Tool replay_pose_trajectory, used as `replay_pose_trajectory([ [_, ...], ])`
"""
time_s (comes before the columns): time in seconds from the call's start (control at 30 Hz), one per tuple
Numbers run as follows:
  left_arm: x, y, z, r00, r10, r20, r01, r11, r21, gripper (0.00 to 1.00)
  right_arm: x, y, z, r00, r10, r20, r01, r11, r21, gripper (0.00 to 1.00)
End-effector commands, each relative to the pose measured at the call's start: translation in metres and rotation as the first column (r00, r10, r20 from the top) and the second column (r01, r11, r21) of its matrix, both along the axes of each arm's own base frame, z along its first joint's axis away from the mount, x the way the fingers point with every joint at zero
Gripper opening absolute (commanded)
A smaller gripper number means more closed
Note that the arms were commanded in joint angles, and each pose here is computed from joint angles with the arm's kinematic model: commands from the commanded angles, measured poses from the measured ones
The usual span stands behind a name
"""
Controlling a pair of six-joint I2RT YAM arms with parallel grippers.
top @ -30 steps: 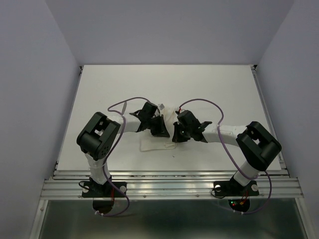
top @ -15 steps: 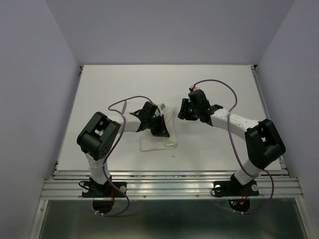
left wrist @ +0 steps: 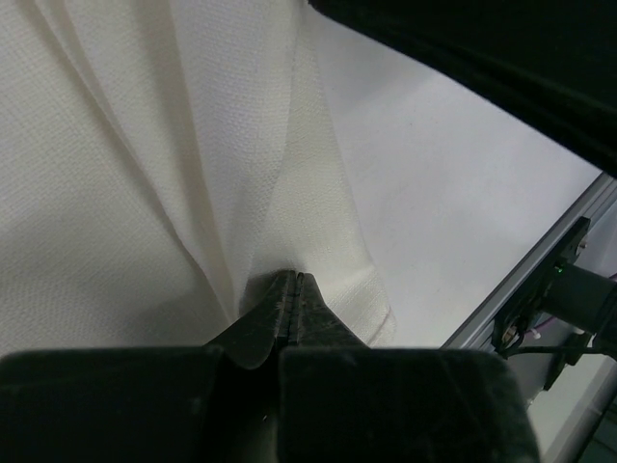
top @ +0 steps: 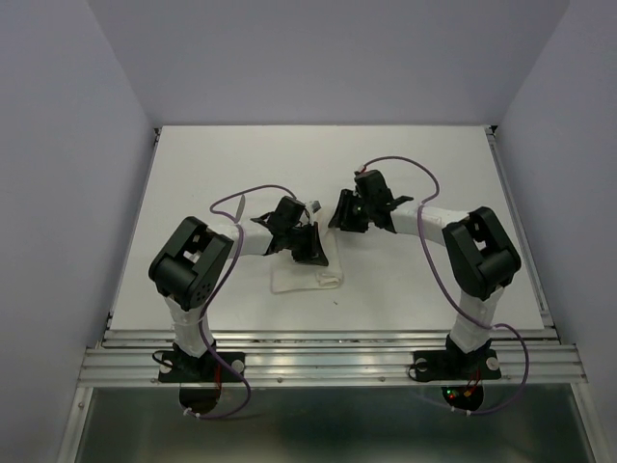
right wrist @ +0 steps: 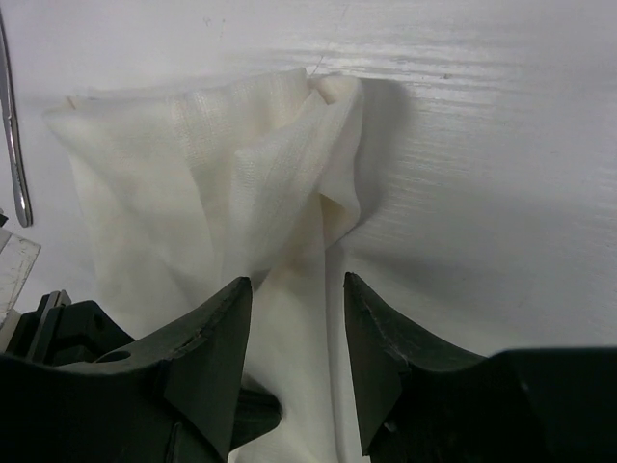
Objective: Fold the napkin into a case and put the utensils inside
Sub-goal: Fold the lower triangle-folded napkin at the center of the board.
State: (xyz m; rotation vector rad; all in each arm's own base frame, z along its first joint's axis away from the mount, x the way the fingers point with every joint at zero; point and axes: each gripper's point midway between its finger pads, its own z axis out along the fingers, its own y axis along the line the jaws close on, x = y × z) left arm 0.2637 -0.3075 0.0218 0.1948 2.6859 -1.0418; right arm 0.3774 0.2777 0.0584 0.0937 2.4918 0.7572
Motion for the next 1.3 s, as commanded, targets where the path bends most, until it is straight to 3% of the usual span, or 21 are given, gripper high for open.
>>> replay_pose_trajectory([
  [0.0,-0.007,0.011,-0.014,1.0,-0.019,-0.021,0.02,0.997,0.071,0.0,0.018,0.022,0.03,0.996,0.02,0.09,-0.03,0.993,0.118,0.46],
  [0.57,-0.01,0.013,-0.017,0.999,-0.027,-0.025,0.029,0.997,0.073,0.0,0.04,0.031,0.029,0.995,-0.026,0.099,0.012,0.991,0.137,0.29],
  [0.73,-0.008,0.011,-0.015,0.999,-0.026,-0.019,0.027,0.997,0.066,0.0,0.038,0.027,0.03,0.994,-0.04,0.1,0.027,0.991,0.131,0.34],
  [0.87,-0.008,0.01,-0.014,1.0,-0.026,-0.017,0.027,0.998,0.061,0.0,0.035,0.02,0.029,0.992,-0.064,0.106,0.051,0.992,0.115,0.5],
  [1.03,-0.009,0.011,-0.016,0.999,-0.028,-0.02,0.029,0.997,0.066,0.0,0.028,0.027,0.023,0.996,-0.044,0.075,0.031,0.987,0.161,0.52],
  [1.13,-0.009,0.011,-0.016,0.999,-0.026,-0.02,0.027,0.998,0.063,0.0,0.027,0.028,0.017,0.997,-0.041,0.061,0.03,0.986,0.166,0.51],
  [1.27,-0.009,0.011,-0.015,0.999,-0.027,-0.016,0.028,0.998,0.061,0.0,0.029,0.027,0.024,0.995,-0.048,0.083,0.033,0.985,0.171,0.37],
])
